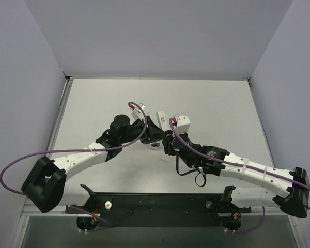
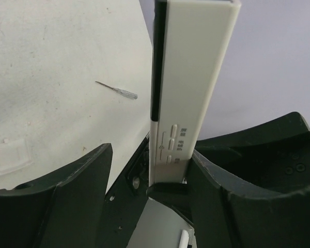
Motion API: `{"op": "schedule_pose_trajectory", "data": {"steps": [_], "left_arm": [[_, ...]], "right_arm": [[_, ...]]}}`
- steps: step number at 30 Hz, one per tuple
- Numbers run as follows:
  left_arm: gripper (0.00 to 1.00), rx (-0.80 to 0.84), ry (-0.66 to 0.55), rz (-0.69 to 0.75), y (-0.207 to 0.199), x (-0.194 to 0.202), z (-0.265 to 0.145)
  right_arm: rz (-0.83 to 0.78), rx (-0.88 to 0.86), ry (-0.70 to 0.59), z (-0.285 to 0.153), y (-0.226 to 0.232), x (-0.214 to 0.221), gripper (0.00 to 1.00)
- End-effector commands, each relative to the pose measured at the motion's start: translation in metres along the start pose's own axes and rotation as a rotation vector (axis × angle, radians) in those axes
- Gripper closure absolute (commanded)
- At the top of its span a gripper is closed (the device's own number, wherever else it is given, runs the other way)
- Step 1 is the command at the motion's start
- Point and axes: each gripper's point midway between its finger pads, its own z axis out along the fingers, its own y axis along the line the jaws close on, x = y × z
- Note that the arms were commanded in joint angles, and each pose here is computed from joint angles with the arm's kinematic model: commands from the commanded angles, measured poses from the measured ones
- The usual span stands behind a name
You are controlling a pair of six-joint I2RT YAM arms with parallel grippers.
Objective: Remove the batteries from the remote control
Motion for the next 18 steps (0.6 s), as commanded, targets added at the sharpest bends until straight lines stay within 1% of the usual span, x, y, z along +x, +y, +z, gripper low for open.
{"op": "schedule_pose_trajectory", "data": {"steps": [1, 2, 5, 14, 18], "left_arm": [[0.32, -0.042, -0.098, 0.043, -0.018, -0.034, -0.016], [0.32, -0.065, -0.129, 0.044, -0.016, -0.041, -0.017], [0.32, -0.107, -0.16, 0.06, -0.02, -0.052, -0.018], [0.31, -0.113, -0.162, 0.077, -0.023, -0.06, -0.011], [0.32, -0.162, -0.166, 0.065, -0.012, -0.063, -0.007]], "right_arm": [[0.085, -0.004, -0.109, -0.006, -0.004, -0.024, 1.0], [0.086, -0.003, -0.109, -0.006, -0.004, -0.024, 1.0], [0.083, 0.003, -0.102, -0.005, -0.005, -0.02, 1.0], [0.075, 0.029, -0.078, 0.0, -0.005, -0.017, 1.0], [0.07, 0.022, -0.075, 0.001, -0.002, -0.017, 1.0]]}}
